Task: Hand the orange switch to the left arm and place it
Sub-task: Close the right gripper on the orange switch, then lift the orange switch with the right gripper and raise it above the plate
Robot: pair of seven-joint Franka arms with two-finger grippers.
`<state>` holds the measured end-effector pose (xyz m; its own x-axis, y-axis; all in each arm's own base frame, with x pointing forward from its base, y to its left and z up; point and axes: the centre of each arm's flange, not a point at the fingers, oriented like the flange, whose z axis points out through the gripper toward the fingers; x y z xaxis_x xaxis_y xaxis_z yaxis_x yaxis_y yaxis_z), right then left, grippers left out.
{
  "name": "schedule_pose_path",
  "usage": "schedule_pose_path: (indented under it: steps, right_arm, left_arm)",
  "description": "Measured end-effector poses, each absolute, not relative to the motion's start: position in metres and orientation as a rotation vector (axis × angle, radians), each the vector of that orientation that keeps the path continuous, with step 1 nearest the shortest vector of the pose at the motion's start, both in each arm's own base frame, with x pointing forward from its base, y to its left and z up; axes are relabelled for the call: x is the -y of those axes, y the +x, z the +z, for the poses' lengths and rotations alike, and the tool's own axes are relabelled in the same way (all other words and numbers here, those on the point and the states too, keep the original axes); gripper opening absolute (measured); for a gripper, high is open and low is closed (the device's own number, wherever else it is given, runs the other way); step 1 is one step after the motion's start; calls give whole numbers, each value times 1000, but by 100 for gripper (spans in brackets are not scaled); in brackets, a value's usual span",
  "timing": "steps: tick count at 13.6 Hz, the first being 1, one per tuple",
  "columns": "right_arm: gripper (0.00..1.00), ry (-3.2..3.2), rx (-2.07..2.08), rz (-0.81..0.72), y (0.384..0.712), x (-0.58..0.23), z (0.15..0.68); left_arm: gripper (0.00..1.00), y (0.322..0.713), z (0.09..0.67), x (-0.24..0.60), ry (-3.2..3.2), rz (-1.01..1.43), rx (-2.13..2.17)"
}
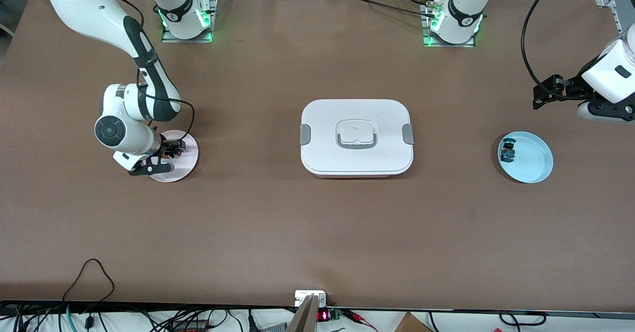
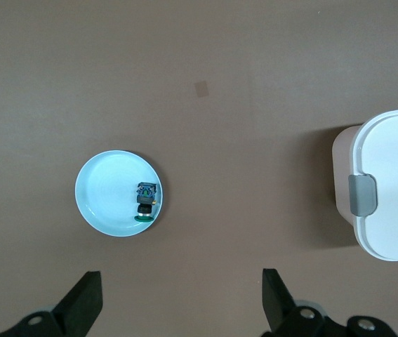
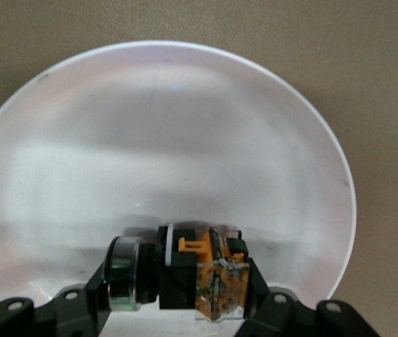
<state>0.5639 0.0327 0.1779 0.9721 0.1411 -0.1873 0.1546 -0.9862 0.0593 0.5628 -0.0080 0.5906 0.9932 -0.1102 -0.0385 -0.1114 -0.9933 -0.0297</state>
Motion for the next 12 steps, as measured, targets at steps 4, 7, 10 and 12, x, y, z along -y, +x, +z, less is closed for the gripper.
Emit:
schedule_pose_path:
  steps: [4,7,10,12]
  right_arm:
    - [73,3052,-307,-310,580,-13,203]
    - [73,3087,-259,-357,600,-11,235]
    - [73,3111,-227,-373,618,-15,268]
    - [73,3115,-182,-366,629,-17,292]
  left_arm:
    - [100,563,595,8,-3104,43,-172]
    - [100,564,597,8,-3104,36,-173]
    - [100,564,597,9,-3104,35,-174]
    - [100,564,598,9,-3104,33,-174]
